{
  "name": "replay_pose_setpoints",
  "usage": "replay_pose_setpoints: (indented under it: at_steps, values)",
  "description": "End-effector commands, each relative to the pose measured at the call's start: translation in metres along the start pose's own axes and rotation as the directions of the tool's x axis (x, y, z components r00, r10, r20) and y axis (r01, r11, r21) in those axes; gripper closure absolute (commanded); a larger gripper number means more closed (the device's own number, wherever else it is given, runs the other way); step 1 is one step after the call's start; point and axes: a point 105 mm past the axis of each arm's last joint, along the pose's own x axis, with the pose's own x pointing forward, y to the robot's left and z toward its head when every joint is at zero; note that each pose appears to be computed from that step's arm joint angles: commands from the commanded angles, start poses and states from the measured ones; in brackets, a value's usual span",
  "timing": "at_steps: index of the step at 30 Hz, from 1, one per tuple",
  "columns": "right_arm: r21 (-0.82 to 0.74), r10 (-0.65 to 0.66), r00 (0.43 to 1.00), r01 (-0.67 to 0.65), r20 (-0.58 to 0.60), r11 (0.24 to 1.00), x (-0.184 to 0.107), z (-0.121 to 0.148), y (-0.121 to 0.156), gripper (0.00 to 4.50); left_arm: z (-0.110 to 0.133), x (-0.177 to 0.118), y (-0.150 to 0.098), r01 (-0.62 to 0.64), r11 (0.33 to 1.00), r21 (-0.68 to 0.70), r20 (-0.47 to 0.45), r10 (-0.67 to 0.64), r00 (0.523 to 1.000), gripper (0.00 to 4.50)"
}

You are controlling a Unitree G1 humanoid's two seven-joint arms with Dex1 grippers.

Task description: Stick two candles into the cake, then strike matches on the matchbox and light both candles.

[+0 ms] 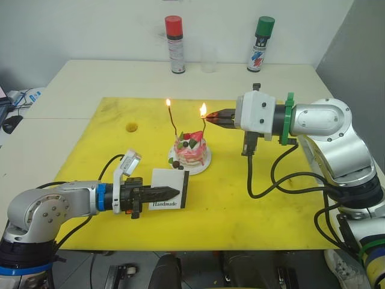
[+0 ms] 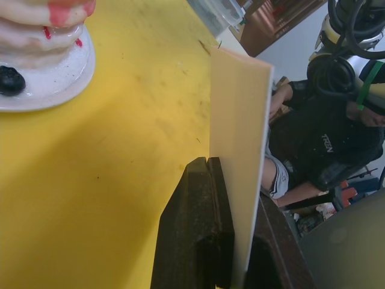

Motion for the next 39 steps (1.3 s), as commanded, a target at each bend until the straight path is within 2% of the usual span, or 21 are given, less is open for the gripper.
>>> replay_pose_setpoints:
  at_steps: [1, 20, 24, 29, 32, 35, 39]
  values:
    - [-0.028, -0.047, 0.999, 0.047, 0.010, 0.998, -0.003, 0.007, -0.011, 4.48, 0.005, 0.002, -0.006, 0.027, 0.999, 0.029, 0.008, -0.027, 1.000, 4.50]
    - [0.001, -0.027, 1.000, 0.027, 0.010, 1.000, -0.006, 0.005, -0.007, 4.48, 0.004, 0.003, -0.005, 0.029, 0.999, 0.026, 0.010, -0.029, 1.000, 4.50]
    - [0.081, -0.023, 1.000, 0.022, 0.007, 0.996, -0.021, 0.004, -0.003, 4.48, 0.004, 0.005, -0.004, 0.025, 0.999, 0.022, 0.018, -0.025, 1.000, 4.50]
    - [0.213, -0.127, 0.987, 0.146, -0.098, 0.966, -0.051, -0.012, -0.009, 4.48, 0.001, 0.006, -0.003, 0.022, 1.000, 0.006, 0.035, -0.022, 0.999, 4.50]
    - [0.295, -0.213, 0.953, 0.271, -0.214, 0.916, -0.080, -0.031, -0.017, 4.48, -0.002, 0.007, -0.003, 0.018, 1.000, -0.001, 0.039, -0.018, 0.999, 4.50]
    - [0.374, -0.368, 0.823, 0.536, -0.433, 0.757, -0.138, -0.078, -0.029, 4.48, -0.006, 0.008, -0.003, 0.014, 1.000, -0.015, 0.047, -0.014, 0.999, 4.50]
    - [0.394, -0.436, 0.665, 0.728, -0.606, 0.561, -0.190, -0.122, -0.020, 4.48, -0.010, 0.009, -0.004, 0.015, 1.000, -0.024, 0.054, -0.013, 0.998, 4.50]
